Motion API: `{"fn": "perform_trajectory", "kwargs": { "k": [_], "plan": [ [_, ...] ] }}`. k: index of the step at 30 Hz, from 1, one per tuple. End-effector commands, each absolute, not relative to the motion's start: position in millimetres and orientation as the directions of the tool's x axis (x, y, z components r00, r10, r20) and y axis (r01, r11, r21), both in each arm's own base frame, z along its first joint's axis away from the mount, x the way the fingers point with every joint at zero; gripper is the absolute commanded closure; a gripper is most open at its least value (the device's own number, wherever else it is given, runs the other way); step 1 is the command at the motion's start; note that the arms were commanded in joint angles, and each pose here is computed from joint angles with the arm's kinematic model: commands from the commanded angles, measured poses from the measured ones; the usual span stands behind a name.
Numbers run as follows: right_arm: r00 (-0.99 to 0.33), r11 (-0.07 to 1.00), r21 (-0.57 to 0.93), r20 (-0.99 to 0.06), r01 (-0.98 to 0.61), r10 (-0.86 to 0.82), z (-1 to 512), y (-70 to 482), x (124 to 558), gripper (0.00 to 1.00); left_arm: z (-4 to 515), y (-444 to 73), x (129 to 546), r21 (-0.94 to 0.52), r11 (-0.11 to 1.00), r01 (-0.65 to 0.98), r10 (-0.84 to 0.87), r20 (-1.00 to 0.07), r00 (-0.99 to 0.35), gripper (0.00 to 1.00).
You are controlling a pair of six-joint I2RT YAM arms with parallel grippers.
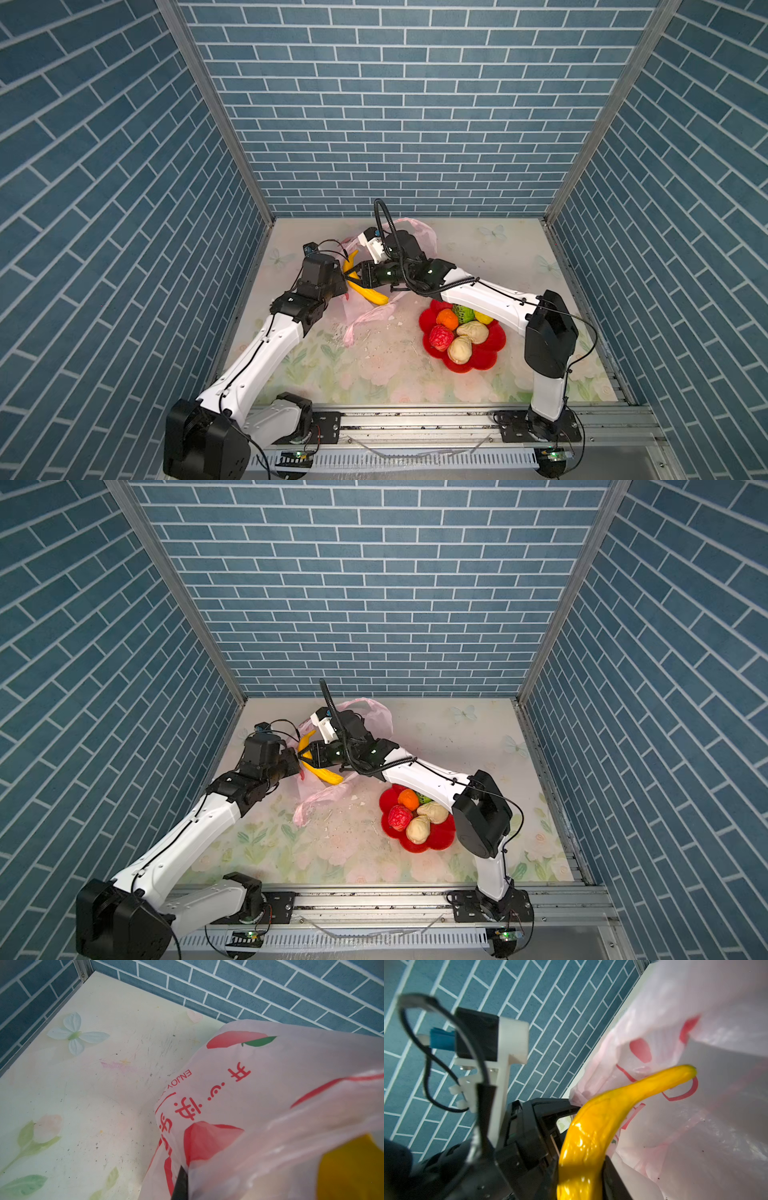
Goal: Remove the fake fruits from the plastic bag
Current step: 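Pull the yellow banana up out of the bag with the right gripper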
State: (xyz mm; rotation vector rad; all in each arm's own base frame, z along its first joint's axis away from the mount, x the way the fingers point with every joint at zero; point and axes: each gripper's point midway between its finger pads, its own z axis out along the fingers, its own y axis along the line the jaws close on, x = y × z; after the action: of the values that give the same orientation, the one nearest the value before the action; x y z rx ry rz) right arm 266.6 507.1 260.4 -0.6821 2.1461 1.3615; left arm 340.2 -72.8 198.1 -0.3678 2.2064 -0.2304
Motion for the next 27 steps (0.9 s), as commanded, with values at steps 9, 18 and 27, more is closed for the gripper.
{"fn": "perform_trajectory", "kwargs": {
  "k": [9,18,27],
  "plan": [
    [-0.628,0.330,0.581,-0.777,-0.744,-0.050,337,492,276,0.90,194,-71,333,-0.315,0.930,-0.191,-0.365,-0.720,-0.590,1.00],
    [-0.582,0.338,0.551,-0.813,-0.763,0.009,349,496,290,0.91,210,-82,324,-0.397,0.907,-0.139,-0.398,-0.705,-0.587,1.00],
    [-0.513,0.330,0.492,-0.858,-0.806,0.027,369,503,298,0.91,218,-79,318,-0.402,0.905,-0.137,-0.404,-0.717,-0.568,1.00]
  ]
}}
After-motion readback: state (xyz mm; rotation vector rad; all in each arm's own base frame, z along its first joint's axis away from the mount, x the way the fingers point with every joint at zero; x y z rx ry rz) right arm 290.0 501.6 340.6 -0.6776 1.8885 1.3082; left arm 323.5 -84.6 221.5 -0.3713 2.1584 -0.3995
